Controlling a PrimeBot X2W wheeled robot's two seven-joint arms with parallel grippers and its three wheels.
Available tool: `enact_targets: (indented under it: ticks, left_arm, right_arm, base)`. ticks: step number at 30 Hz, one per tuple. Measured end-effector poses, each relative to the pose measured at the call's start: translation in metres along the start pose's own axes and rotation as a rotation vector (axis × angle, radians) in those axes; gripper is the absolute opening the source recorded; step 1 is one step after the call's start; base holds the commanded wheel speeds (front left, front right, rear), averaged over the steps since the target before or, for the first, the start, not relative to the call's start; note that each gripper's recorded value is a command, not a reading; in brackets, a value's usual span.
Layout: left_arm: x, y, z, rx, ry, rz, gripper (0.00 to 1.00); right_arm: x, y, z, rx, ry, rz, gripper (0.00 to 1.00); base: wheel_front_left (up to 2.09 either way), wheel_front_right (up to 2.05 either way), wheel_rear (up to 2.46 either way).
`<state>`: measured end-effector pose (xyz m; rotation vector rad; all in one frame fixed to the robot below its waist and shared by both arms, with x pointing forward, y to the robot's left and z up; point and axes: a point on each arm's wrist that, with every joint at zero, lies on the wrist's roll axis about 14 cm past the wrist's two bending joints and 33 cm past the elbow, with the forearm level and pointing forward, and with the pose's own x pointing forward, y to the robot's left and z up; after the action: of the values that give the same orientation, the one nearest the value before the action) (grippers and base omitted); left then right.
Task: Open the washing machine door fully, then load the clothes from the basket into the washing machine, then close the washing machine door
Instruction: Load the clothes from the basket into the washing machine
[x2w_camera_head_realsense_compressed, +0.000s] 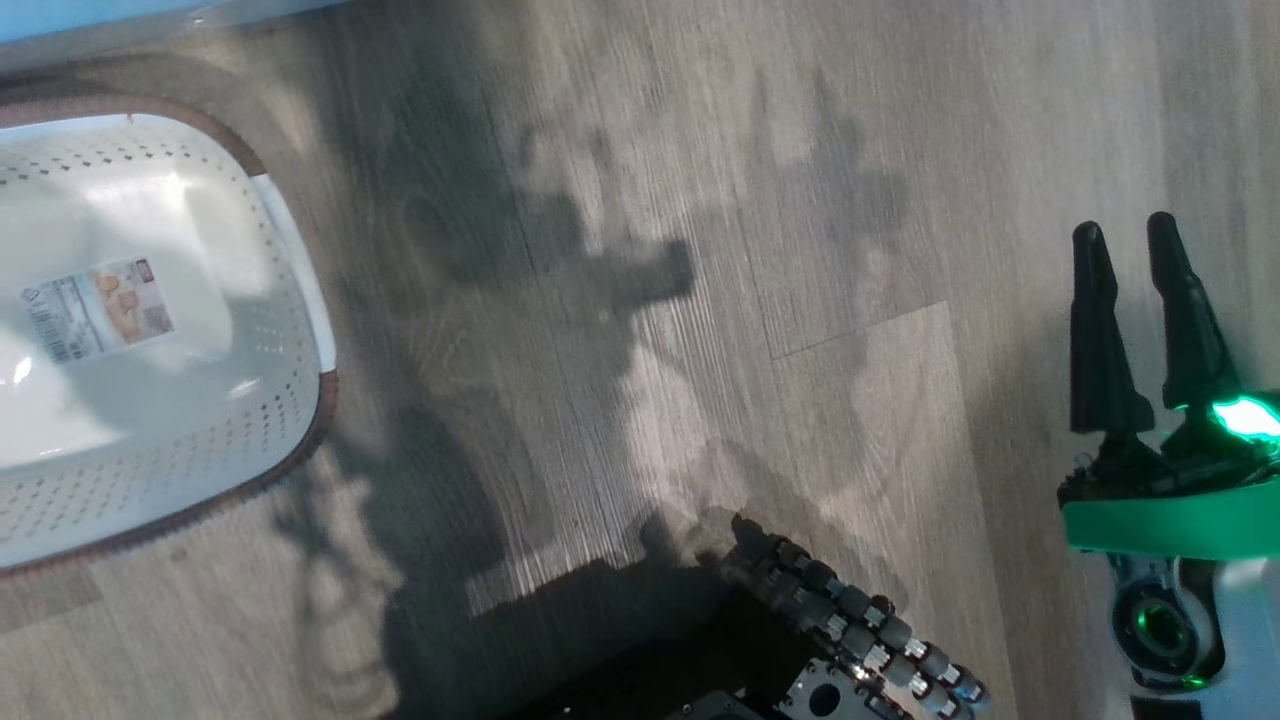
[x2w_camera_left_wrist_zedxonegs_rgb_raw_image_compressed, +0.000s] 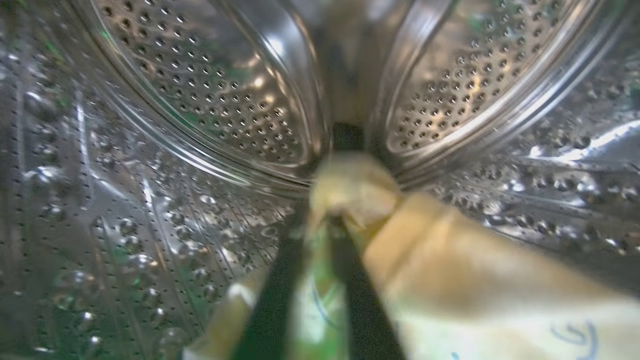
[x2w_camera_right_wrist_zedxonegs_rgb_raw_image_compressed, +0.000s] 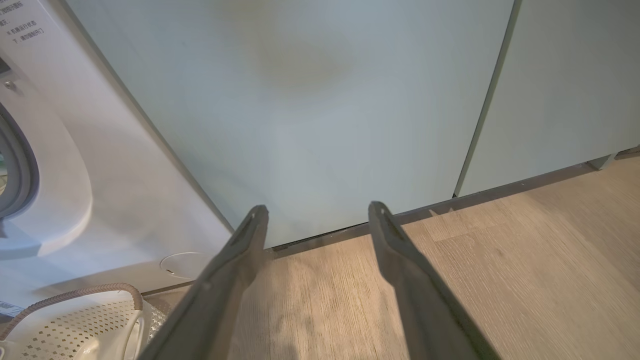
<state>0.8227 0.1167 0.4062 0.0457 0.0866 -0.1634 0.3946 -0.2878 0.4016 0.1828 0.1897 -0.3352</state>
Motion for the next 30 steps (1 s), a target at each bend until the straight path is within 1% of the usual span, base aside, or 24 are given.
enact_targets:
  ticks: [4, 8, 15, 22, 30]
  left_arm:
    - [-0.003, -0.006, -0.004, 0.006, 0.027, -0.018, 1.00]
    - [-0.009, -0.006, 0.001, -0.021, 0.032, -0.024, 1.00]
    - [-0.040, -0.019, -0.009, -0.052, 0.034, -0.067, 1.00]
    - [-0.096, -0.034, -0.016, -0.115, -0.004, -0.089, 1.00]
    - [-0.181, -0.031, 0.000, -0.127, -0.070, -0.061, 1.00]
  right_arm:
    - [0.004, 0.006, -0.002, -0.004, -0.001, 0.020, 1.00]
    - [0.010, 0.013, -0.002, -0.008, -0.011, 0.046, 1.00]
    - [0.020, 0.026, 0.004, -0.021, -0.044, 0.093, 1.00]
    - [0.027, 0.043, 0.008, -0.032, -0.074, 0.147, 1.00]
    - [0.031, 0.068, 0.017, -0.040, -0.114, 0.220, 1.00]
  base:
    - [0.00, 0.00, 0.00]
    - [0.00, 0.00, 0.00]
    - [0.00, 0.00, 0.00]
    - [0.00, 0.00, 0.00]
    - [0.00, 0.00, 0.00]
